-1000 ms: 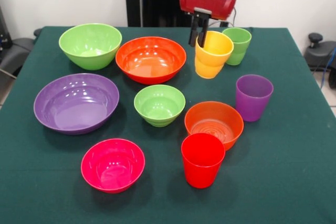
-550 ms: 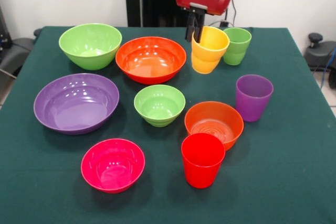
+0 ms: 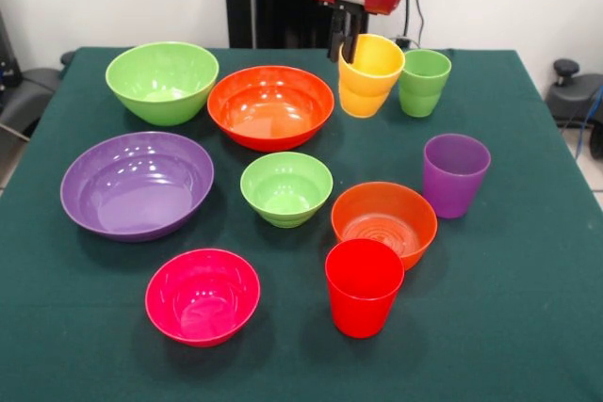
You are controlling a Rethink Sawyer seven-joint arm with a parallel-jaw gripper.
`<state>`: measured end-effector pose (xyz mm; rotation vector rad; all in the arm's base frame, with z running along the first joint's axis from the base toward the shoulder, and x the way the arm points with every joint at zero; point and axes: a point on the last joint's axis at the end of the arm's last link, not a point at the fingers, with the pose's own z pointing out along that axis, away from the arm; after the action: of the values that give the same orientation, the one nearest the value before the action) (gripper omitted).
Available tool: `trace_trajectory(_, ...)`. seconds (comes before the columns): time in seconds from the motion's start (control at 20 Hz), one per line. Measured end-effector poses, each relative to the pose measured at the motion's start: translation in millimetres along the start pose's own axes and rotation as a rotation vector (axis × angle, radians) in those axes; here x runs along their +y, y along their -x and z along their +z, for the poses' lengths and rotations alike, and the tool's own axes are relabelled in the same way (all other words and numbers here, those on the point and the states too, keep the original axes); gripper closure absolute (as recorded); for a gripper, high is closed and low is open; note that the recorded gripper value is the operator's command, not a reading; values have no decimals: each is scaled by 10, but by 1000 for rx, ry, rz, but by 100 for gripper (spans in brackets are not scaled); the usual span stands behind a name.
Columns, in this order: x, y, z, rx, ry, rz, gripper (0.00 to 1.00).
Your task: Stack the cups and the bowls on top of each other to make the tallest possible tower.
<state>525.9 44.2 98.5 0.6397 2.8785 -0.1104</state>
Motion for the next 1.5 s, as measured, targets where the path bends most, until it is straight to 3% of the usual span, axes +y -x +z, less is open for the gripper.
trace_trajectory(0.85,-422,-172,91,47,-24,-7,100)
trace_trajectory(1.5,-577,-272,140,64,-16,-24,100)
